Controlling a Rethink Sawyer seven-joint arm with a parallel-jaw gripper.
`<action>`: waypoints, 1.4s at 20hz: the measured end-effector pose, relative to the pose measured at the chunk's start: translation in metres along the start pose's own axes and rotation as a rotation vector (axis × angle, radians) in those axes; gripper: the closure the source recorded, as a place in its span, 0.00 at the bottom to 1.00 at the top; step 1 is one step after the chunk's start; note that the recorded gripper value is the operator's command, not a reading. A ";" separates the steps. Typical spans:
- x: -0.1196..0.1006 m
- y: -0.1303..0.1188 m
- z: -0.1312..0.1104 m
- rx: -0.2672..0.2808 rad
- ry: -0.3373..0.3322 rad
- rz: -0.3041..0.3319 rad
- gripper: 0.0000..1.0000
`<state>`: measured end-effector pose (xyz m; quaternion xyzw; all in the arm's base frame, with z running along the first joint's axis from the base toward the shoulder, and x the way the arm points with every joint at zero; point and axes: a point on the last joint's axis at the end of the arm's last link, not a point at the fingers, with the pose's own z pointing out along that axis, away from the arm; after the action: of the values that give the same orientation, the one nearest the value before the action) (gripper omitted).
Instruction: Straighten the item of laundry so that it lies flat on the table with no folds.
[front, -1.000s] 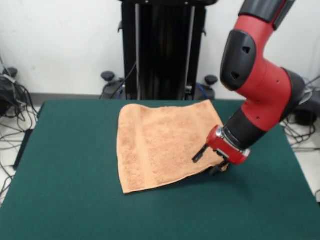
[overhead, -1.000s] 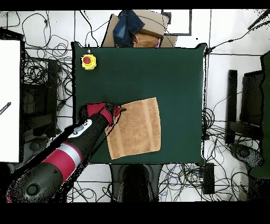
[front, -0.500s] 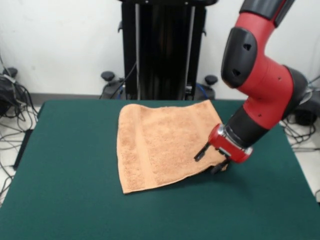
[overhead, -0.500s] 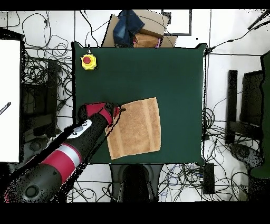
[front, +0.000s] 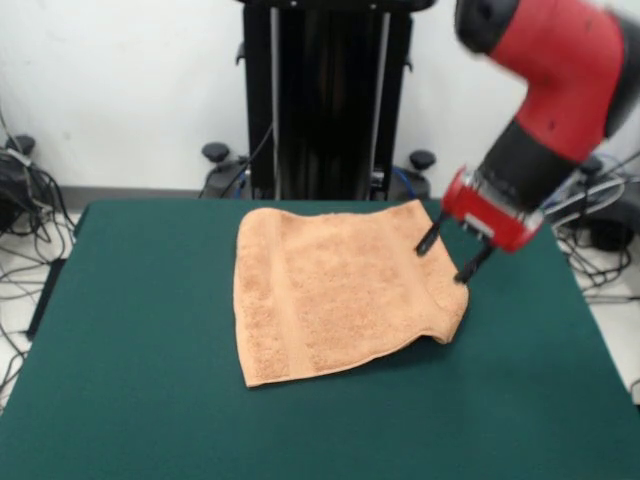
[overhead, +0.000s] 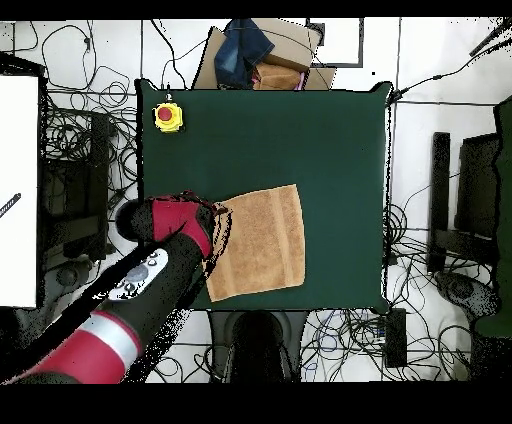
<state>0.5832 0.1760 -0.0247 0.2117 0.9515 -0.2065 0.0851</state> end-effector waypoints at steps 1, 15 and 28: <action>-0.003 -0.003 -0.009 -0.007 -0.003 0.009 0.00; -0.023 -0.055 -0.059 -0.055 -0.045 0.007 0.00; 0.006 -0.070 -0.036 -0.052 0.022 -0.080 0.00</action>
<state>0.5442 0.1358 0.0308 0.1737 0.9651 -0.1827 0.0717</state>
